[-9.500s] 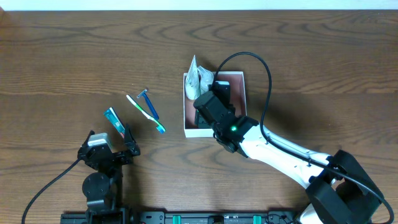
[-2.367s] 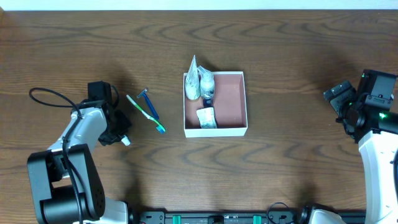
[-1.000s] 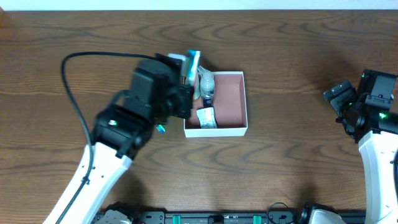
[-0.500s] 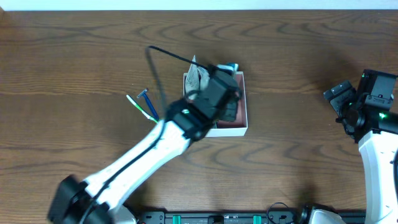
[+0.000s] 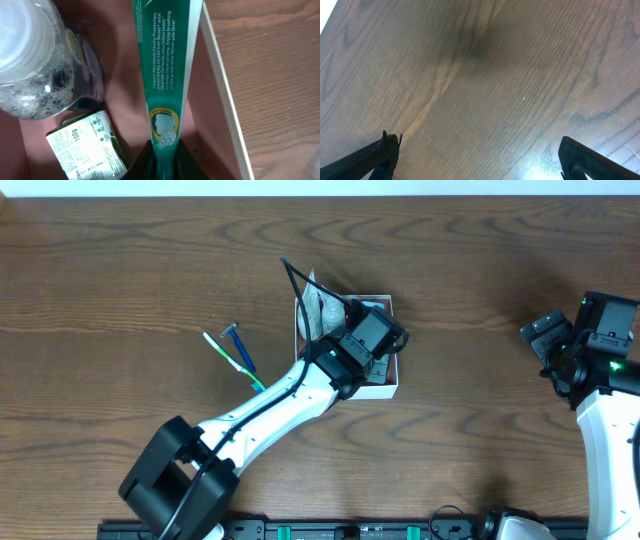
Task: Pack container
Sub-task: 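Carry the toothpaste with the left gripper into the box and lower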
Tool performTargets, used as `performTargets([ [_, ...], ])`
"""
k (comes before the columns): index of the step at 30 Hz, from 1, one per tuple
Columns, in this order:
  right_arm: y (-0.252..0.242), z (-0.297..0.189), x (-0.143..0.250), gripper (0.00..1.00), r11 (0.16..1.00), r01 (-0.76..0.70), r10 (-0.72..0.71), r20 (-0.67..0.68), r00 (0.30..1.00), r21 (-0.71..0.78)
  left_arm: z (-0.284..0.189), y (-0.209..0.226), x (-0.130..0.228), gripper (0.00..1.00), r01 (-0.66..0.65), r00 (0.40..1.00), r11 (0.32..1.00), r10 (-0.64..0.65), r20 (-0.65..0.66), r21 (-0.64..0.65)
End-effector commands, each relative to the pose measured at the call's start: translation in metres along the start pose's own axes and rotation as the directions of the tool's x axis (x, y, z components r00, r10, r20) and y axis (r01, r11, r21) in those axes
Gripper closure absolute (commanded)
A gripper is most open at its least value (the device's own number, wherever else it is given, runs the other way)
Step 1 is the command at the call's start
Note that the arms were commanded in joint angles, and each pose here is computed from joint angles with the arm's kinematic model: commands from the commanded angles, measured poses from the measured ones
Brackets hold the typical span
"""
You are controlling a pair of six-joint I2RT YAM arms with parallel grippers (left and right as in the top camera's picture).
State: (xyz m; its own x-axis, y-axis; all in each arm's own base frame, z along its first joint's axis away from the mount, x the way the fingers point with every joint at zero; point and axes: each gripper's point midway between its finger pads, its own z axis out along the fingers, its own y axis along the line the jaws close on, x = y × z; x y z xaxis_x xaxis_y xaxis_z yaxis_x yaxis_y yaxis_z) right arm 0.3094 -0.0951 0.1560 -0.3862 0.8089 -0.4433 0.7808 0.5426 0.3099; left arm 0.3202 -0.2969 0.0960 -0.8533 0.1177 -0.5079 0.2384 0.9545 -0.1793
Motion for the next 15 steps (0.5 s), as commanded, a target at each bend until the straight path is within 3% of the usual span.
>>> performTargets([
  [1,0.0,-0.001,-0.004,0.01,1.0,0.007,-0.007,0.009,1.0,0.002,0.003,0.003,-0.007,0.89,0.019,1.0,0.999,-0.018,0.021,-0.026],
  [15,0.0,-0.001,-0.004,0.01,1.0,0.007,-0.007,0.009,1.0,0.002,0.009,0.015,-0.005,0.89,0.101,0.995,0.991,-0.098,0.033,-0.089],
])
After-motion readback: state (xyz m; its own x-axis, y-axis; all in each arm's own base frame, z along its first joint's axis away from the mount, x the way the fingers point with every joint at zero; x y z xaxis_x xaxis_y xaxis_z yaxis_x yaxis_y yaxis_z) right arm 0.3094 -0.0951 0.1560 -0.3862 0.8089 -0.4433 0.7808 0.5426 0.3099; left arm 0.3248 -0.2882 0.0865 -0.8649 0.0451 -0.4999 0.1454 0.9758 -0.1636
